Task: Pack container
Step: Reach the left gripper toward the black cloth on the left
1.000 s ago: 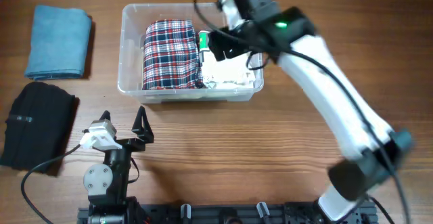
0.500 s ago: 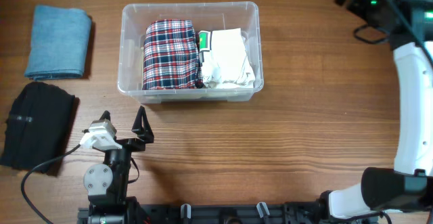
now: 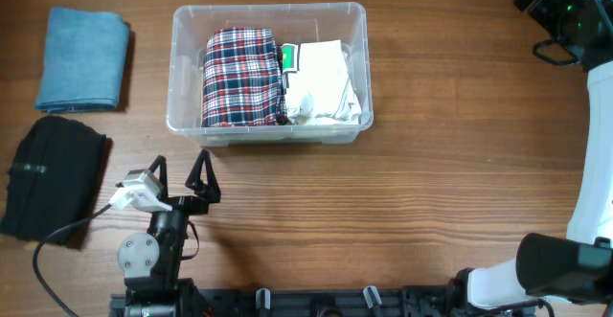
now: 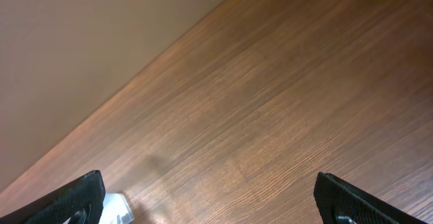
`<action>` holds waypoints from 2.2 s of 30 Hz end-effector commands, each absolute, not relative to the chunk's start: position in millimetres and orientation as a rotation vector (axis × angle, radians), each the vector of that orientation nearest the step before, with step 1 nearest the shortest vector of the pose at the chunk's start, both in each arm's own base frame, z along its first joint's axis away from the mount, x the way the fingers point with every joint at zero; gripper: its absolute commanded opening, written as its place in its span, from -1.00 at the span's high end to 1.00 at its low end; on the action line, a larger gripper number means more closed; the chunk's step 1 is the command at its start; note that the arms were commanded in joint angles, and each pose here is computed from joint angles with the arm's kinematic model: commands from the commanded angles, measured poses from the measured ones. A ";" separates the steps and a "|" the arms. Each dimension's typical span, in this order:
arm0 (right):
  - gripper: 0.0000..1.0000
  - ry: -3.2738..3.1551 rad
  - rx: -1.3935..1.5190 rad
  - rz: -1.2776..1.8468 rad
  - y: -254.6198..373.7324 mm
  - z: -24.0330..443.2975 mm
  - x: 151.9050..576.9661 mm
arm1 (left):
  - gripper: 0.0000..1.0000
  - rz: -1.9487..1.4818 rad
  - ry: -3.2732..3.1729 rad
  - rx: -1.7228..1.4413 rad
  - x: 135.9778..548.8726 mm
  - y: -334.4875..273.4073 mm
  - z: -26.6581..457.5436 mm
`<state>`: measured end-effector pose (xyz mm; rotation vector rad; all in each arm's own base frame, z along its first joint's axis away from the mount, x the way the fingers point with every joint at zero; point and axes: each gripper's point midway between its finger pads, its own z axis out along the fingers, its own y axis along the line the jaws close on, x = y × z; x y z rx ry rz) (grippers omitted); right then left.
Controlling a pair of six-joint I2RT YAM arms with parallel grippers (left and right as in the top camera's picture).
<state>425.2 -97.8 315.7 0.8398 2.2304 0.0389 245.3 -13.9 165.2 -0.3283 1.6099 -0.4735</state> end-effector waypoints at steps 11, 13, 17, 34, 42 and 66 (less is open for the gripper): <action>-0.99 2.232 0.861 0.029 -100.5 312.3 424.6 | -1.00 -0.109 2.035 -0.438 209.4 21.7 297.5; -0.99 2.232 0.861 0.029 -100.5 312.3 424.6 | -1.00 0.036 2.215 -0.428 214.2 34.3 286.9; -1.00 2.232 0.861 0.029 -100.5 312.3 424.6 | -0.99 0.405 2.453 -0.474 218.2 74.2 245.4; -0.99 2.232 0.861 0.029 -100.5 312.3 424.6 | -1.00 0.795 2.828 -0.572 234.9 159.3 160.7; -0.99 2.232 0.861 0.029 -100.5 312.3 424.6 | -0.99 0.703 2.851 -0.346 257.1 184.1 149.0; -0.99 2.232 0.861 0.029 -100.5 312.3 424.6 | -0.99 1.312 3.070 0.089 254.3 241.5 18.8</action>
